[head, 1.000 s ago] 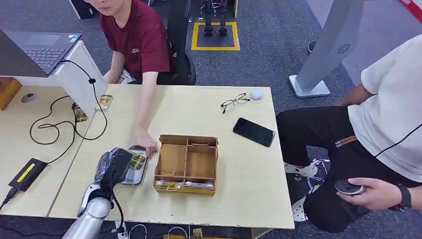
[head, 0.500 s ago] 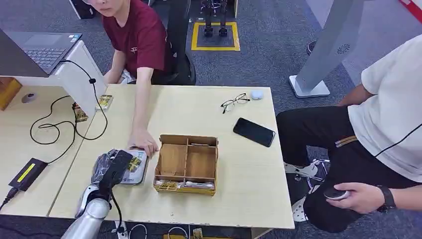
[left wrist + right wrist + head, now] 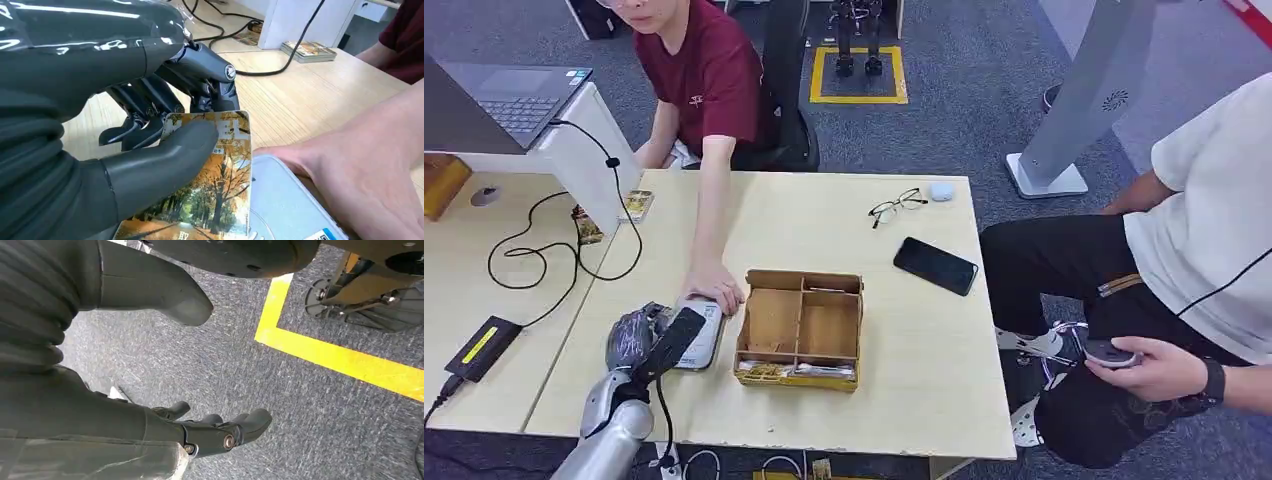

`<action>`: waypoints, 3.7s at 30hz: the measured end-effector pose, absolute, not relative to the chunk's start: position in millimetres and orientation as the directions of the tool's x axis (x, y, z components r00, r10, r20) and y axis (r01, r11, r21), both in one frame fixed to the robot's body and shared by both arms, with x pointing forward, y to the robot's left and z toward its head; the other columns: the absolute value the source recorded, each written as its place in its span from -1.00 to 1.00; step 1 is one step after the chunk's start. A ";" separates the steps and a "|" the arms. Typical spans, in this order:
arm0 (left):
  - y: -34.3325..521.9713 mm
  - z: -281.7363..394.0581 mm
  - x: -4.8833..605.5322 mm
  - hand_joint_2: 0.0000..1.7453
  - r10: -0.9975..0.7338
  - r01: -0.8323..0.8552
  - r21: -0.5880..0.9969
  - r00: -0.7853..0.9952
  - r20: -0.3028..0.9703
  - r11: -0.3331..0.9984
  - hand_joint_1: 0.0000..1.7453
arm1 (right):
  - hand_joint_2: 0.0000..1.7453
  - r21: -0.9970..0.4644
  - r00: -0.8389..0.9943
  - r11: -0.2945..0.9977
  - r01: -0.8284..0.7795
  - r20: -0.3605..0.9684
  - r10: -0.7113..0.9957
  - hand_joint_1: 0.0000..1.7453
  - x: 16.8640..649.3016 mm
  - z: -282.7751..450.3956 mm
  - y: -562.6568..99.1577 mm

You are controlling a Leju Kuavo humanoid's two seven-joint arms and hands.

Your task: Pass the card to the sensor for recognition and then transmit it.

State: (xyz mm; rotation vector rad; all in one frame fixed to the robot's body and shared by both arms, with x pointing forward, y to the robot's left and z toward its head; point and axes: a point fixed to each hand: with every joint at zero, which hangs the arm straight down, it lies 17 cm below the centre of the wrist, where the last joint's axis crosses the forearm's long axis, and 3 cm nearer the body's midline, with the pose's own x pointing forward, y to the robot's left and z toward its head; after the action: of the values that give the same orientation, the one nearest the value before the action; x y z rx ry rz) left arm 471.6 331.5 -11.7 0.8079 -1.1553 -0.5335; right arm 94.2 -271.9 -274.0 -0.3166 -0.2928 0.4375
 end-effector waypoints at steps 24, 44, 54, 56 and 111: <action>284.8 237.4 481.1 1.00 -0.705 -0.543 0.472 -0.382 0.597 0.694 1.00 | 1.00 -0.352 0.827 0.828 -0.437 0.204 0.523 -1.00 102.1 -273.4 -265.3; 333.5 268.3 491.7 1.00 -0.956 -0.731 0.621 -0.165 0.242 0.283 1.00 | 1.00 -0.363 0.790 0.803 -0.474 0.229 0.569 -1.00 119.4 -270.0 -259.4; 339.1 259.6 492.1 1.00 -0.930 -0.728 0.595 -0.166 0.327 0.339 -1.00 | 1.00 -0.363 0.786 0.803 -0.473 0.237 0.570 -1.00 120.3 -269.7 -258.7; 340.1 258.2 492.3 1.00 -0.925 -0.728 0.590 -0.167 0.342 0.349 -1.00 | 1.00 -0.364 0.787 0.803 -0.472 0.237 0.570 -1.00 120.1 -269.7 -258.9; 94.9 111.2 362.3 1.00 -0.700 -0.194 0.936 -0.711 0.072 0.293 -1.00 | 1.00 -0.363 0.839 0.835 -0.414 0.205 0.505 -1.00 91.8 -274.5 -271.5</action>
State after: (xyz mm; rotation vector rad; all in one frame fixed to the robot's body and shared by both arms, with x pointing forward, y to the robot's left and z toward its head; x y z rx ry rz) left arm 362.3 94.9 111.2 0.7963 -2.0929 -1.4148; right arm 91.8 -271.5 -274.5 -0.3138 -0.3007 0.4941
